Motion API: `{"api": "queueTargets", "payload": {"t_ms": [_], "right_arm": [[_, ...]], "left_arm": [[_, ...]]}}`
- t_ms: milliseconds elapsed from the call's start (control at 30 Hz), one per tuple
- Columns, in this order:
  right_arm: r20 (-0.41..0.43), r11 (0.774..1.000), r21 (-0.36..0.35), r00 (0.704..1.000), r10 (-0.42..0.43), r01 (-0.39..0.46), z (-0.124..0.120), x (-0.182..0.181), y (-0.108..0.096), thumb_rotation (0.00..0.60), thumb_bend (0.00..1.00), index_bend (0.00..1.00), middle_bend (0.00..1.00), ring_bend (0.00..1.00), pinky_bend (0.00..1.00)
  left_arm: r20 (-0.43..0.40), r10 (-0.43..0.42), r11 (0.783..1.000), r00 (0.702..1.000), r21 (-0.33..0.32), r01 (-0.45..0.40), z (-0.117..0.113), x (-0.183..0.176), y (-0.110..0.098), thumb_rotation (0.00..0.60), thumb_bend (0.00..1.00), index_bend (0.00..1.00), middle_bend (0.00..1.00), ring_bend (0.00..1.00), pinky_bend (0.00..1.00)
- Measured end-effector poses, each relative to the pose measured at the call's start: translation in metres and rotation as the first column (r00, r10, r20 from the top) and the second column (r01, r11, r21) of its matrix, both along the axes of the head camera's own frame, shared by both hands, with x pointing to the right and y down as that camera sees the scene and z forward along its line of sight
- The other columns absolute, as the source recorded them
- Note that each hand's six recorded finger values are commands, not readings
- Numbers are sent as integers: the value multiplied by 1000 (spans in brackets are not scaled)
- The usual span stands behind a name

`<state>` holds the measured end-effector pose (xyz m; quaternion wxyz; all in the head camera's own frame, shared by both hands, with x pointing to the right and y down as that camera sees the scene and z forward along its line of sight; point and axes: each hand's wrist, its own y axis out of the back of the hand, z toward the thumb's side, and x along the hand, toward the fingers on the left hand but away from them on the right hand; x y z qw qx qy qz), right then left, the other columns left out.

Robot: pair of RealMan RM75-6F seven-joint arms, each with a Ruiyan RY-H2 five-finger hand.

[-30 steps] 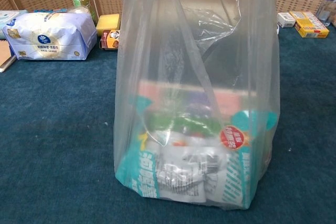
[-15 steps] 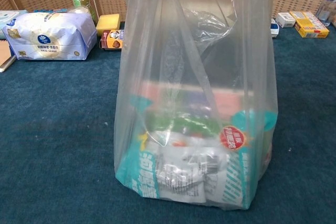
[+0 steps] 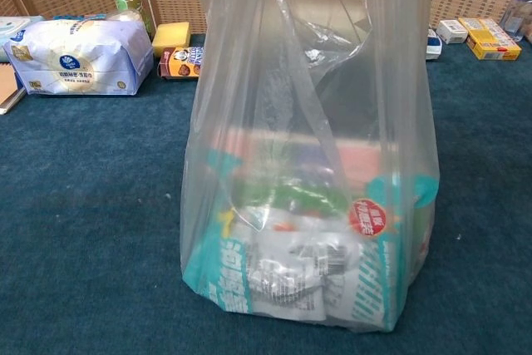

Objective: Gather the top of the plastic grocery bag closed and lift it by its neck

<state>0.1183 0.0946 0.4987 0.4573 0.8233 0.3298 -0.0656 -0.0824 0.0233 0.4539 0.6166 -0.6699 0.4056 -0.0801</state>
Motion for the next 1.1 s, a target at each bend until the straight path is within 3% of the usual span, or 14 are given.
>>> {"api": "queueTargets", "payload": {"t_ms": [600,867,1100], "right_arm": [[-6,1000,-9,1000,-5,5,2,-3,1,0,125,227,242,172,120],[-13,1000,-6,1000,-2,2,3,-1,0,0,124,227,242,174,119],[-20,1000,-7,1000,-2,2,6,1,0,0,124,227,242,173,114]], "left_arm": [[-5,33,999,999,-13,-33,-8,21,0,600,0,157,133,0,162],[43,33,999,999,-25,-32,-13,22,0,600,0,104,98,0,153],[122,27,996,992,-91,-16,-14,21,-2,600,0,88,71,0,146]]}}
